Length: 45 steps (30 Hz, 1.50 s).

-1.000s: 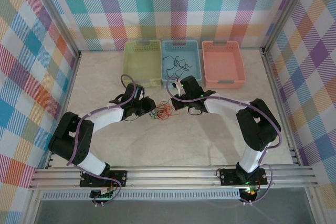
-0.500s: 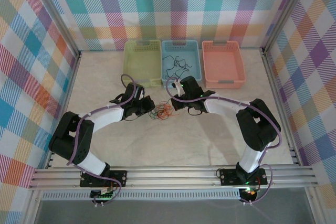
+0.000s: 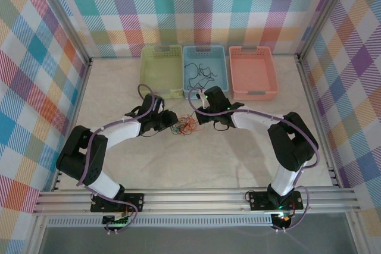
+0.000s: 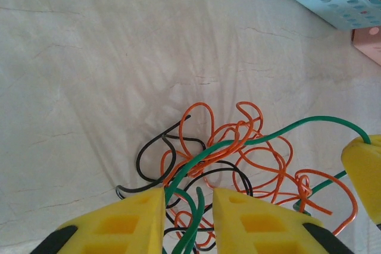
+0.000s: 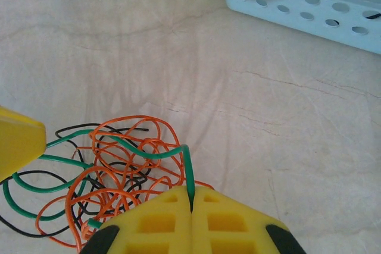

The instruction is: Untangle the cables

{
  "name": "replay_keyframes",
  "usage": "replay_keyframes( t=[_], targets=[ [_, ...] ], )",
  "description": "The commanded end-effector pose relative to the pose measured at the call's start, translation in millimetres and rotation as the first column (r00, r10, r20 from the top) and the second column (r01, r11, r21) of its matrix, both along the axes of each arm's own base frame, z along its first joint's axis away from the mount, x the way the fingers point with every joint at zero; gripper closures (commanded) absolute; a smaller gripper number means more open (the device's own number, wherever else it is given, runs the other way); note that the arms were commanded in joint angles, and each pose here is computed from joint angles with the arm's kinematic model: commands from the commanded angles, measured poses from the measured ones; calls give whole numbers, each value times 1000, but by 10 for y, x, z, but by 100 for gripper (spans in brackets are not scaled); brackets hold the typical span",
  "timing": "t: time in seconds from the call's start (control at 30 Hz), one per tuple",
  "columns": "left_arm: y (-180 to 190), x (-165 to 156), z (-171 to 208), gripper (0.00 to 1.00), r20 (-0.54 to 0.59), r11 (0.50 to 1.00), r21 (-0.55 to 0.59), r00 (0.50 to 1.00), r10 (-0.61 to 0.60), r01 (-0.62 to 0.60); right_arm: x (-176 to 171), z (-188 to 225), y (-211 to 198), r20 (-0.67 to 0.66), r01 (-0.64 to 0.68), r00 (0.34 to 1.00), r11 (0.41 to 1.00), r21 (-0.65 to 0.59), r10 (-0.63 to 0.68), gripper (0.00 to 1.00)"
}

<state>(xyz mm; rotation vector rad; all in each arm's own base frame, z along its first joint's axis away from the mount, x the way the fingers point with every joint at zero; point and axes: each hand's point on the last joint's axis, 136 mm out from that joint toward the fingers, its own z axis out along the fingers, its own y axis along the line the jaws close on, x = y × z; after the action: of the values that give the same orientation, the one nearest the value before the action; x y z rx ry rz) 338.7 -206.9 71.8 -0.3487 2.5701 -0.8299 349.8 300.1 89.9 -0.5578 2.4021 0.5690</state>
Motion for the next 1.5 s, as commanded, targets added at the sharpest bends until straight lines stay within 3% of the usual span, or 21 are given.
replay_keyframes(
  t=[0.0,0.43,1.0,1.17,1.47],
  targets=[
    [-25,33,31,68,-5,1000,-9,1000,-15,14,71,53,33,18,16,1000,1000,-5,-16,100],
    [-115,17,27,77,-11,998,-19,998,-54,54,63,41,46,10,9,1000,1000,-3,-9,100],
    [-202,-14,2,77,-28,996,-26,996,-89,88,67,34,38,9,16,1000,1000,-7,-16,100],
    [-243,-28,0,72,-32,994,-34,994,-101,100,75,40,36,12,18,1000,1000,-8,-18,100],
    [-285,-44,1,75,-38,993,-37,993,-116,115,90,34,6,15,36,999,999,-18,-35,100]
  ],
)
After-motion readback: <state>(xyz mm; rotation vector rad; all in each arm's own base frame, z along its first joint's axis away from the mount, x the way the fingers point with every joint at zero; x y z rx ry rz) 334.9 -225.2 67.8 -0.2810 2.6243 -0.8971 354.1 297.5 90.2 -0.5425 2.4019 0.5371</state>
